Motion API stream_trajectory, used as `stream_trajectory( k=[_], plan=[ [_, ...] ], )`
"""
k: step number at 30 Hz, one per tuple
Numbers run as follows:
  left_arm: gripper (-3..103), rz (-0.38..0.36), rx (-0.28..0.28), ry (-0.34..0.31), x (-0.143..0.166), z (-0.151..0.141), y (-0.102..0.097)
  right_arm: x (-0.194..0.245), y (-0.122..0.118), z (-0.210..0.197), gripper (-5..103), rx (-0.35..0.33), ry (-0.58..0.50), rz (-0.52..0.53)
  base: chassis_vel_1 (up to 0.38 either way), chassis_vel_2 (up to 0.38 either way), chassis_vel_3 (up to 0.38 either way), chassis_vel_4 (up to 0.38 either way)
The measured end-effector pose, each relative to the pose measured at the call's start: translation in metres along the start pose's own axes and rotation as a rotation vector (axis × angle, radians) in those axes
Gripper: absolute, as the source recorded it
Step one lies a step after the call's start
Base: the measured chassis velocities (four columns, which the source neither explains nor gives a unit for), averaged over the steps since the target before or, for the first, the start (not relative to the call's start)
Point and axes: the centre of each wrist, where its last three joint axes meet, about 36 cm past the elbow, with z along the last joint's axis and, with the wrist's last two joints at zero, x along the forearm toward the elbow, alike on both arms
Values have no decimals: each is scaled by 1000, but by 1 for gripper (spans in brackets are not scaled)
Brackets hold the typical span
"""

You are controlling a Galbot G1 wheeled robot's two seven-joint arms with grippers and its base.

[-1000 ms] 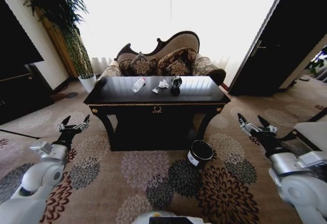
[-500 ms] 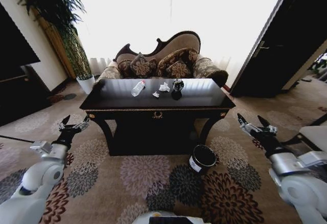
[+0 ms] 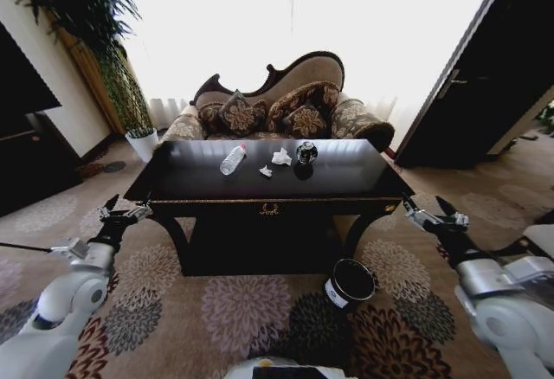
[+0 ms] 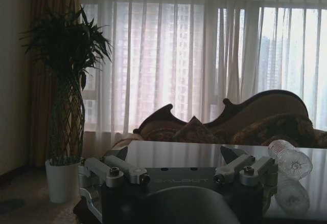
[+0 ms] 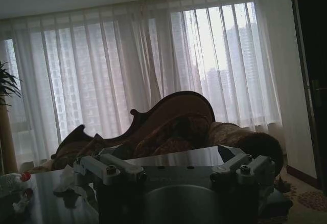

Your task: Move to the front of the table and place the trash on the table into the trash bin.

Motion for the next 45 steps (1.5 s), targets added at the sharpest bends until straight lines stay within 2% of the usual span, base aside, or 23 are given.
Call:
stream_trajectory(
  k=[10,17,20,21,25,34,42,45],
  plan=[
    [100,10,-4,-9,-1,-2,0,1,1,1,100,-1,-4,7,-98,89,98,-97],
    [100,144,-49,26,-20,-7,-11,1,5,2,100,1,-4,3,-23,19,18,-20],
    [100,251,-82,75,-38,-13,-26,3,7,4,100,11,4,2,0,0,0,0],
    [100,251,-82,75,-38,-13,-26,3,7,4,100,11,4,2,0,0,0,0],
    [100,348,-94,119,-51,-16,-42,3,9,7,100,13,9,-8,0,0,0,0],
    [100,367,-85,109,-83,-24,-50,-3,12,15,100,6,20,-20,0,0,0,0],
    [100,396,-77,131,-109,-12,-61,-4,14,16,100,4,18,-18,0,0,0,0],
    [100,420,-67,135,-123,-8,-73,-2,12,14,100,7,20,-13,0,0,0,0]
  ],
)
